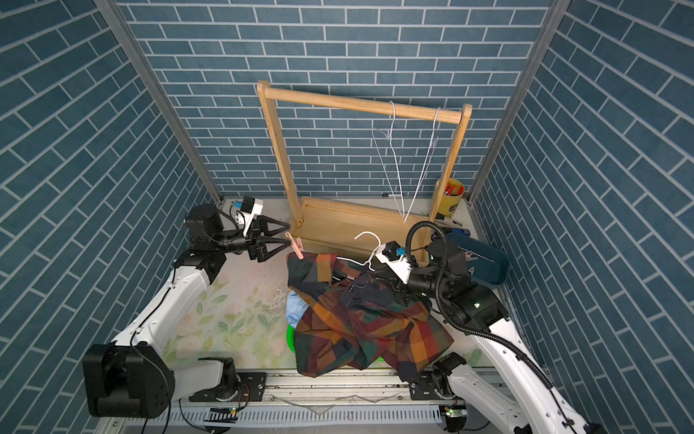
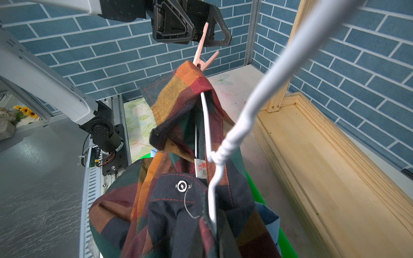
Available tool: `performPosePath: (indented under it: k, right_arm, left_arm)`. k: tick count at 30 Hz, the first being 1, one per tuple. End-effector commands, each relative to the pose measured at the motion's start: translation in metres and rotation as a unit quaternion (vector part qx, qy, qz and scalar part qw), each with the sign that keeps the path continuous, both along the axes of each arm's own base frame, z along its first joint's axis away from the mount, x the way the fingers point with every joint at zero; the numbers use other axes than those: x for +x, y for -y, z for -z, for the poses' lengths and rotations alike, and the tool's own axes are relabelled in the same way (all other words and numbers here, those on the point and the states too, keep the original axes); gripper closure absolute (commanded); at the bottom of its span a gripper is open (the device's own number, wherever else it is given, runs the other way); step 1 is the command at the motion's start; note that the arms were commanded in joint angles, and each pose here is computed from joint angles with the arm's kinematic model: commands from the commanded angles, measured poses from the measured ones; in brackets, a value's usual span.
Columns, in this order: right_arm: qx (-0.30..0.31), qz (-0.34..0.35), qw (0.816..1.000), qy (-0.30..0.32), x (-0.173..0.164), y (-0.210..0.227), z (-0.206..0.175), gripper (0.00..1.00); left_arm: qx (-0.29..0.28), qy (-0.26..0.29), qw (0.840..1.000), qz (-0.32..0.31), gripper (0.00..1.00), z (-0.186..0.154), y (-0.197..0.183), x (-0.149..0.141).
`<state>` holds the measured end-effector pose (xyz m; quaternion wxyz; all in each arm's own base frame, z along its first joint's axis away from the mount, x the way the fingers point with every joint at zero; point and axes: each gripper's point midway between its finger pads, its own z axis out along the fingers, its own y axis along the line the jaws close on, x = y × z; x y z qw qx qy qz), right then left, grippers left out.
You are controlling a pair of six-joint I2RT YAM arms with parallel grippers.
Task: Remove the clothespins securing long-sleeve shirts to the hanger
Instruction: Remove the clamp from the hanger.
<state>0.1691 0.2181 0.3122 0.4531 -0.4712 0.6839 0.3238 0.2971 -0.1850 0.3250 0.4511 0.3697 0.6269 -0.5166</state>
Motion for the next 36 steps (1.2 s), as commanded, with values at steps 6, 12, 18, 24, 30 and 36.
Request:
performPosePath:
  k: [6,12,18,24,30,36]
  right_arm:
    - [0.016,-0.026,0.999,0.039,-0.001,-0.004,-0.02,1.0]
    - [0.017,-0.026,0.999,0.042,0.004,-0.005,-0.026,1.0]
    - [0.019,-0.027,0.999,0.039,0.005,-0.005,-0.025,1.0]
    - [0.019,-0.023,0.999,0.039,0.003,-0.002,-0.024,1.0]
    - [0.02,-0.019,0.999,0.042,0.004,0.0,-0.023,1.0]
    - [0.021,-0.02,0.999,0.041,0.005,-0.001,-0.023,1.0]
  left_arm:
    - [-0.001,-0.02,0.997,0.072,0.22,0.002,0.033,-0.011]
    - [-0.001,-0.02,0.996,0.085,0.27,0.0,0.037,-0.02]
    - [0.004,-0.013,0.996,0.087,0.35,-0.005,0.035,-0.026]
    - [0.004,-0.007,0.996,0.086,0.43,-0.011,0.034,-0.025]
    - [0.008,-0.006,0.995,0.101,0.54,-0.014,0.033,-0.031]
    - [0.012,-0.003,0.993,0.117,0.64,-0.016,0.032,-0.039]
